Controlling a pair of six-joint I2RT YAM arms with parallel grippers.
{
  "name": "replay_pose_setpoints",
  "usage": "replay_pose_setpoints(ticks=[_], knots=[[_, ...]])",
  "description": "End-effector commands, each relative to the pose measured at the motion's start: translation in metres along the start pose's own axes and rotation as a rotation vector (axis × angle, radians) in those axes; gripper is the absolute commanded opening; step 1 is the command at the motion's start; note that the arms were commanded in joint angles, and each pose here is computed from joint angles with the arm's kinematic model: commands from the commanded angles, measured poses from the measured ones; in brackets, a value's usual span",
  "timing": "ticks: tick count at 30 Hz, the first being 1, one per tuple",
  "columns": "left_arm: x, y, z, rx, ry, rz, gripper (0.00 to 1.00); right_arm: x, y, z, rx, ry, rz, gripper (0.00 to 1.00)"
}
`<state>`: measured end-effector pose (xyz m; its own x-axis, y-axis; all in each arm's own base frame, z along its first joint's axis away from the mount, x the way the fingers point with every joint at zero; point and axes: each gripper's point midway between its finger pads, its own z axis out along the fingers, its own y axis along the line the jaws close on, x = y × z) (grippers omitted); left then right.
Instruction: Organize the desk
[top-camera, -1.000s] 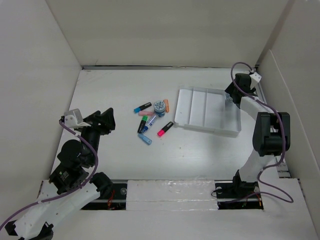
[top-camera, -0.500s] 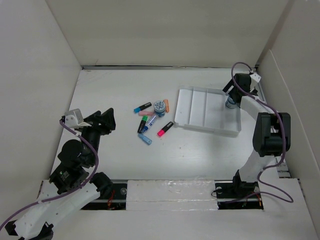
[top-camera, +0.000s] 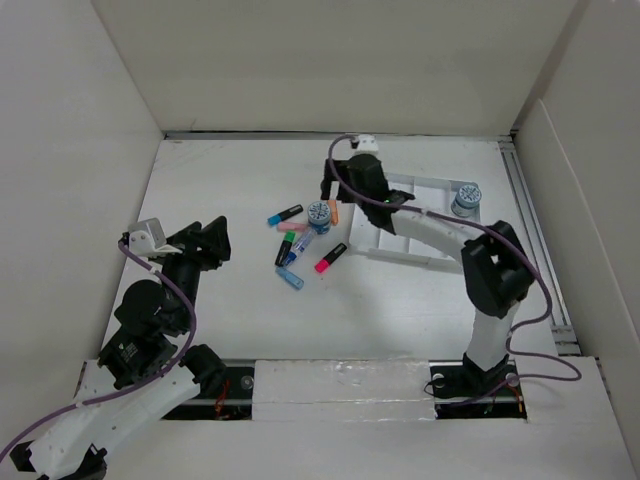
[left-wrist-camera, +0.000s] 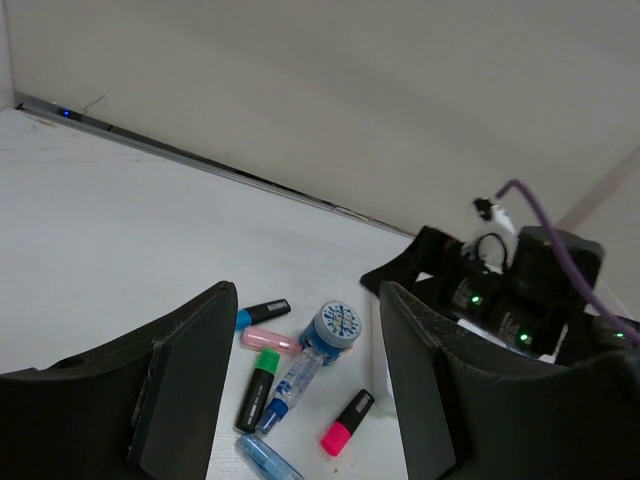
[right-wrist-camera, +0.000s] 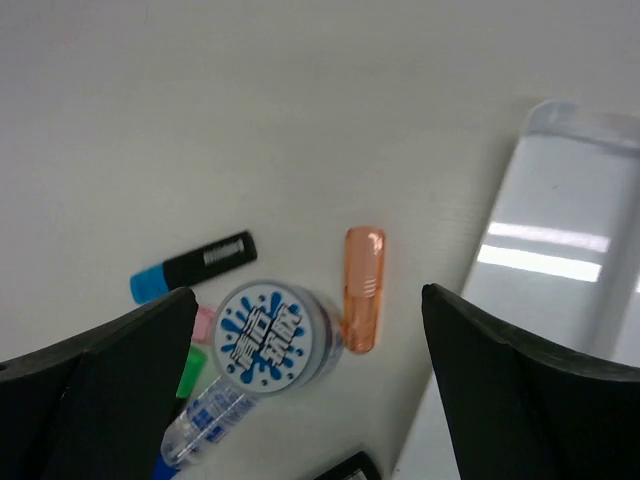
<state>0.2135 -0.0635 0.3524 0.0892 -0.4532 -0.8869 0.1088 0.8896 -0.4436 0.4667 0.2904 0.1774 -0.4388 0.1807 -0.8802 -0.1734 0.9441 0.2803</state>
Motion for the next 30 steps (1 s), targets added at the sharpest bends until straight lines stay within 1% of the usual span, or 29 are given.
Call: replay_pose_setpoints(ticks=[1,2,3,5,6,8,12,15,16,19,22,24,26,27,29,30], knots=[[-0.008,-0.003,-0.001,0.014,-0.025,-0.021,0.55,0.014,0.024,0.009,-0.028,0.042,-0.110,1.00],[-0.008,-0.003,-0.001,0.017,-0.024,-0.022,0.55,0.022,0.035,0.007,-0.039,0.074,-0.139,1.00],[-0.010,-0.003,-0.002,0.018,-0.030,-0.026,0.55,0.026,0.038,0.009,-0.031,0.083,-0.148,1.00],[-0.009,-0.002,-0.001,0.012,-0.033,-0.022,0.55,0.049,0.037,0.017,-0.014,0.153,-0.178,1.00],[-0.009,-0.002,-0.001,0.016,-0.031,-0.023,0.55,0.049,0.047,0.018,-0.032,0.160,-0.182,1.00],[-0.007,-0.005,-0.001,0.027,-0.021,-0.021,0.55,0.068,0.045,0.024,-0.009,0.202,-0.208,1.00],[-0.007,-0.005,-0.001,0.026,-0.022,-0.022,0.55,0.077,0.046,0.030,0.007,0.214,-0.215,0.99],[-0.008,-0.006,-0.002,0.034,-0.022,-0.025,0.55,0.080,0.044,0.036,0.024,0.215,-0.220,0.86],[-0.010,-0.006,-0.002,0.033,-0.028,-0.028,0.55,0.077,0.044,0.038,0.030,0.209,-0.219,0.80],[-0.008,-0.004,-0.002,0.025,-0.025,-0.025,0.55,0.084,0.042,0.039,0.043,0.246,-0.228,0.77],[-0.010,-0.005,-0.002,0.032,-0.029,-0.029,0.55,0.087,0.041,0.037,0.054,0.274,-0.230,0.67],[-0.008,-0.005,-0.001,0.027,-0.026,-0.023,0.55,0.087,0.044,0.034,0.035,0.283,-0.223,0.67],[-0.007,-0.006,-0.001,0.031,-0.019,-0.022,0.55,0.084,0.049,0.030,0.009,0.285,-0.216,0.70],[-0.007,-0.006,-0.001,0.031,-0.018,-0.021,0.55,0.085,0.052,0.029,-0.011,0.295,-0.213,0.71],[-0.008,-0.005,-0.001,0.027,-0.024,-0.024,0.55,0.082,0.057,0.025,-0.027,0.293,-0.197,0.67],[-0.007,-0.005,-0.001,0.026,-0.022,-0.022,0.55,0.081,0.060,0.024,-0.044,0.295,-0.191,0.61]])
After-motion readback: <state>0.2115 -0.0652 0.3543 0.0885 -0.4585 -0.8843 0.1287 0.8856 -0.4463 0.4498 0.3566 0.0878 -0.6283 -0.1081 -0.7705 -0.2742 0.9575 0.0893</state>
